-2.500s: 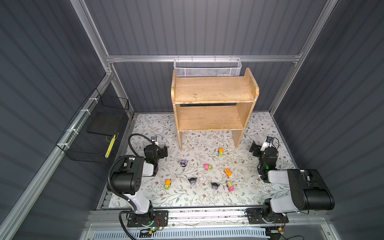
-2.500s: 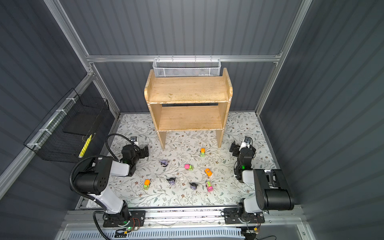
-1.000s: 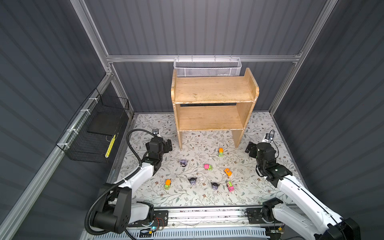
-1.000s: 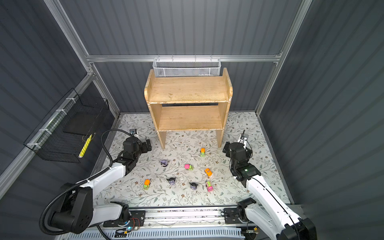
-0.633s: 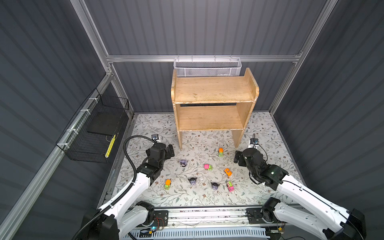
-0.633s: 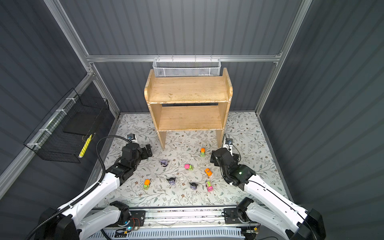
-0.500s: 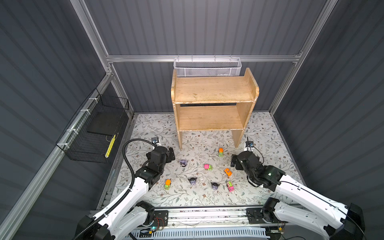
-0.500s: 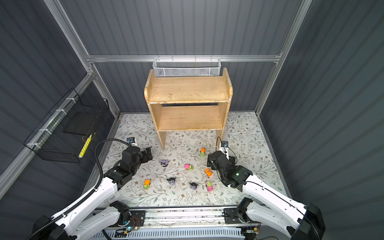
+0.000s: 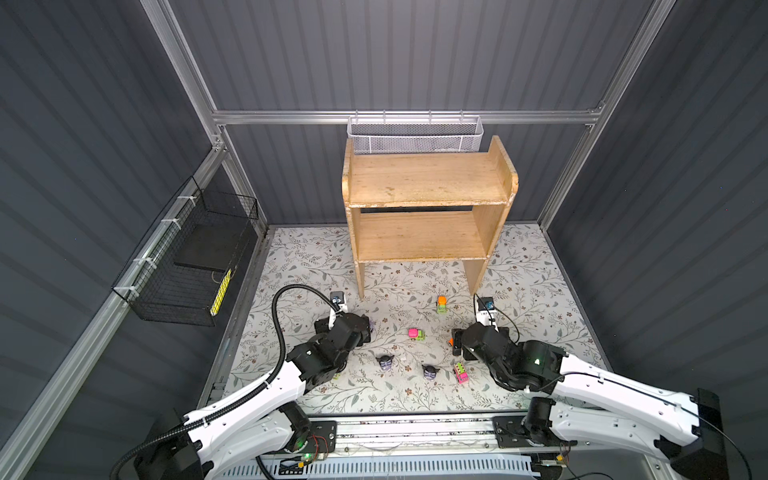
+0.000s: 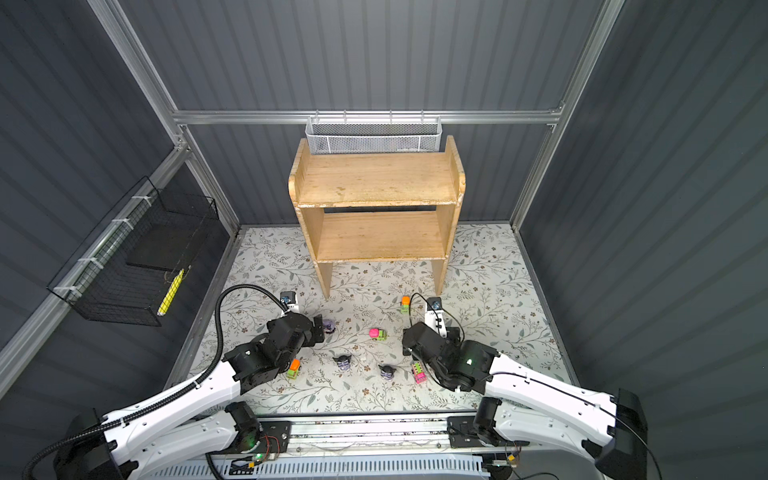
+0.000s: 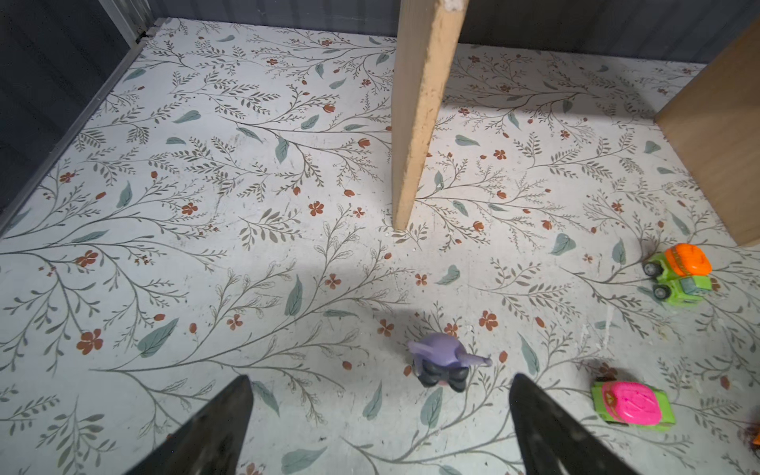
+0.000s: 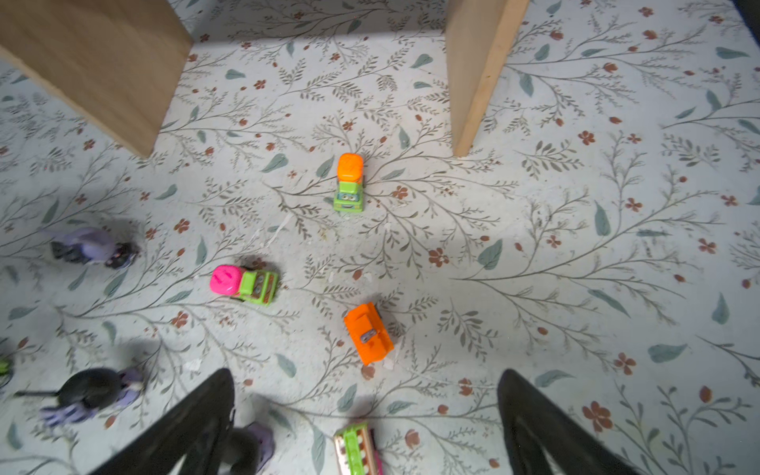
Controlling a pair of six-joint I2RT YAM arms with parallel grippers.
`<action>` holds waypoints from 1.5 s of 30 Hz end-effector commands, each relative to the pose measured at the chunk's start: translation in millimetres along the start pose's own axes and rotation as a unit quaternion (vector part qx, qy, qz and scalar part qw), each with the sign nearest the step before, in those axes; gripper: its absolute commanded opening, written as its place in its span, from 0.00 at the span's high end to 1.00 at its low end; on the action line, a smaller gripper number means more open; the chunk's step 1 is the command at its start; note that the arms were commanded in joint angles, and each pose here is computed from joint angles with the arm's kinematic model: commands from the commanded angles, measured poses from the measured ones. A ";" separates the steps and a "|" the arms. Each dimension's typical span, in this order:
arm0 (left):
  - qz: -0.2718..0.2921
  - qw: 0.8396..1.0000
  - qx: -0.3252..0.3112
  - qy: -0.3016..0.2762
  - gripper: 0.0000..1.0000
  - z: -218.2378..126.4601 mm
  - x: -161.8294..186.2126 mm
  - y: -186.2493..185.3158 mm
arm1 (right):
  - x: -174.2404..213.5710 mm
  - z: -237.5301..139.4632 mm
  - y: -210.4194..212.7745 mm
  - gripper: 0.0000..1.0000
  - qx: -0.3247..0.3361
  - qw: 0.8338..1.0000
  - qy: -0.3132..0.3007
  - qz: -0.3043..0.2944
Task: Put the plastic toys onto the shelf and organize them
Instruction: 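Move the right gripper down toward the toys while the left gripper advances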
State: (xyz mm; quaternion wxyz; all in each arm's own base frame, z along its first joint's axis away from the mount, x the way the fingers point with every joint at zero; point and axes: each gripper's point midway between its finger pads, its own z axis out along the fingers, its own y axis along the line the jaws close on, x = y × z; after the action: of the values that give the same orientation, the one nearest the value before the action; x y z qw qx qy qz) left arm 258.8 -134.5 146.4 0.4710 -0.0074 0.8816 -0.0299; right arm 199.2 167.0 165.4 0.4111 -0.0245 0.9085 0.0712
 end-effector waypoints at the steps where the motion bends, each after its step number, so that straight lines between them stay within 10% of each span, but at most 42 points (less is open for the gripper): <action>1: 0.022 1.000 -0.013 -0.016 0.00 -2.1 -8.7 3.2 | 10.4 -12.6 1.0 0.01 0.028 1.000 -0.003 0.009; 18: 0.026 0.999 -0.027 -0.018 0.00 -36.7 -23.6 28.3 | 73.5 -23.8 86.1 0.02 0.030 1.000 0.002 -0.001; 45: 0.015 0.997 -0.058 -0.046 0.00 -47.0 -33.7 46.3 | 118.9 32.8 96.0 0.14 0.041 0.999 -0.012 0.006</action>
State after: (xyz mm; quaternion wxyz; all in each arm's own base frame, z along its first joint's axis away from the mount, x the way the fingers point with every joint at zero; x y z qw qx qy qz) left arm 238.3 -88.7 184.8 0.4988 -0.0241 0.8662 0.0189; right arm 132.3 261.9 62.4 0.4174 0.0014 0.9080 0.0355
